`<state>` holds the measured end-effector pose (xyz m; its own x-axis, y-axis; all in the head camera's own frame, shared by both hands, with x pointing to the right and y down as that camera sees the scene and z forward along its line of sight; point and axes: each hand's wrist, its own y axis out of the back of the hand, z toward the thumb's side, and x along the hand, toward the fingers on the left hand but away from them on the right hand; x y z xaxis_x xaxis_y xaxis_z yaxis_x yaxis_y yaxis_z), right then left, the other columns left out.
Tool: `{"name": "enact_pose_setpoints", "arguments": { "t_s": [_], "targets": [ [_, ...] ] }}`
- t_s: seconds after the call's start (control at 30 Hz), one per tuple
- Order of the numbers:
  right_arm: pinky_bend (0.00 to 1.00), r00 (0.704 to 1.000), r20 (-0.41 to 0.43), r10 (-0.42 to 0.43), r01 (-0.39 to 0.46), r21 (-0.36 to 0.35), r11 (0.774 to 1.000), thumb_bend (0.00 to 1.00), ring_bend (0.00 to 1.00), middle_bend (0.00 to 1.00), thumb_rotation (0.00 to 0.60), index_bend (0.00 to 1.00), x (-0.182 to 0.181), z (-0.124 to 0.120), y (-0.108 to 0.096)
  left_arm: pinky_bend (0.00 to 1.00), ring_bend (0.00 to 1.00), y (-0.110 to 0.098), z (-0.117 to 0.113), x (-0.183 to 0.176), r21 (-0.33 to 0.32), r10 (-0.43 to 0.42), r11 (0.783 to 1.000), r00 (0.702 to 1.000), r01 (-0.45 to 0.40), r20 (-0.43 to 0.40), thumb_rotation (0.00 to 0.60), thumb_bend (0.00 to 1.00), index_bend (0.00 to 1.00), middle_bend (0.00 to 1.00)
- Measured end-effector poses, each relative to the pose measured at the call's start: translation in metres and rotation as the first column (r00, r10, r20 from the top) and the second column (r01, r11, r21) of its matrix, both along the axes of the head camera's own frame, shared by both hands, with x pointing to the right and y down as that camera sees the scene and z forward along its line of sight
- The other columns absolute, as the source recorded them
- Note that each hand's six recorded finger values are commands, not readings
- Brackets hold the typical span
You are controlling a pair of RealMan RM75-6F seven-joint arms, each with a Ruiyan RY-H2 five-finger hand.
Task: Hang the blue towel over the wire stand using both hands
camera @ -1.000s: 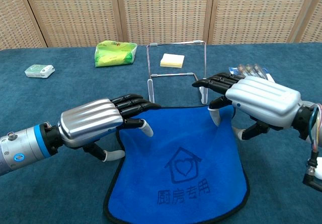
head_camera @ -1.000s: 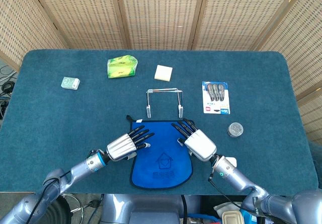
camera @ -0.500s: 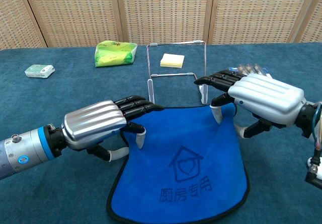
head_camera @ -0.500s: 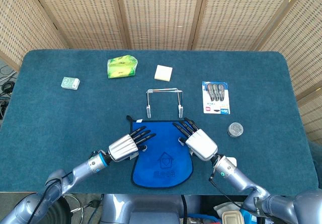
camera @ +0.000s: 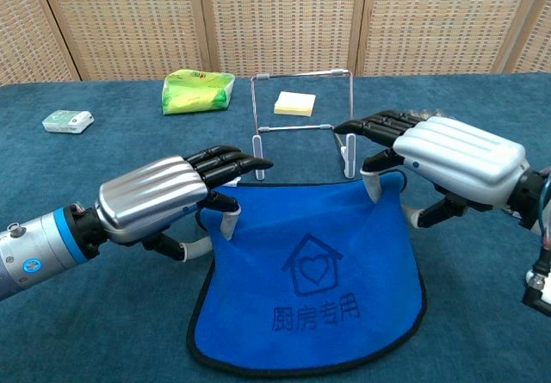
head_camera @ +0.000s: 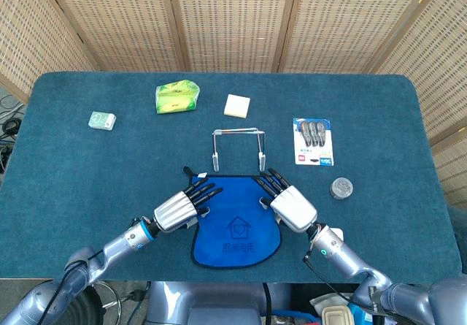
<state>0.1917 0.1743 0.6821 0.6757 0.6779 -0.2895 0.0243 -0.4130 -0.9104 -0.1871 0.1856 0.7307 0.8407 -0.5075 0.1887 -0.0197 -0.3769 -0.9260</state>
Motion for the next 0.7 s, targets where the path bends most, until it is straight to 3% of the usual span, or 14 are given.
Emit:
{"name": "enact_pose_setpoints", "arguments": {
  "t_s": [0.43, 0.7],
  "targets": [
    [0.0, 0.994, 0.092, 0.065, -0.072, 0.078, 0.994, 0.67, 0.0, 0.05, 0.6, 0.68, -0.013, -0.047, -0.032, 0.0, 0.0, -0.034, -0.054, -0.008, 0.098, -0.114, 0.986, 0.972, 0.137, -0.206, 0.6, 0.43, 0.67, 0.0],
    [0.0, 0.987, 0.102, 0.125, -0.137, 0.13, 0.982, 0.67, 0.0, 0.05, 0.6, 0.69, -0.019, -0.073, -0.06, 0.0, 0.0, -0.056, -0.085, -0.003, 0.162, -0.156, 0.965, 0.949, 0.206, -0.273, 0.6, 0.43, 0.67, 0.0]
  ]
}}
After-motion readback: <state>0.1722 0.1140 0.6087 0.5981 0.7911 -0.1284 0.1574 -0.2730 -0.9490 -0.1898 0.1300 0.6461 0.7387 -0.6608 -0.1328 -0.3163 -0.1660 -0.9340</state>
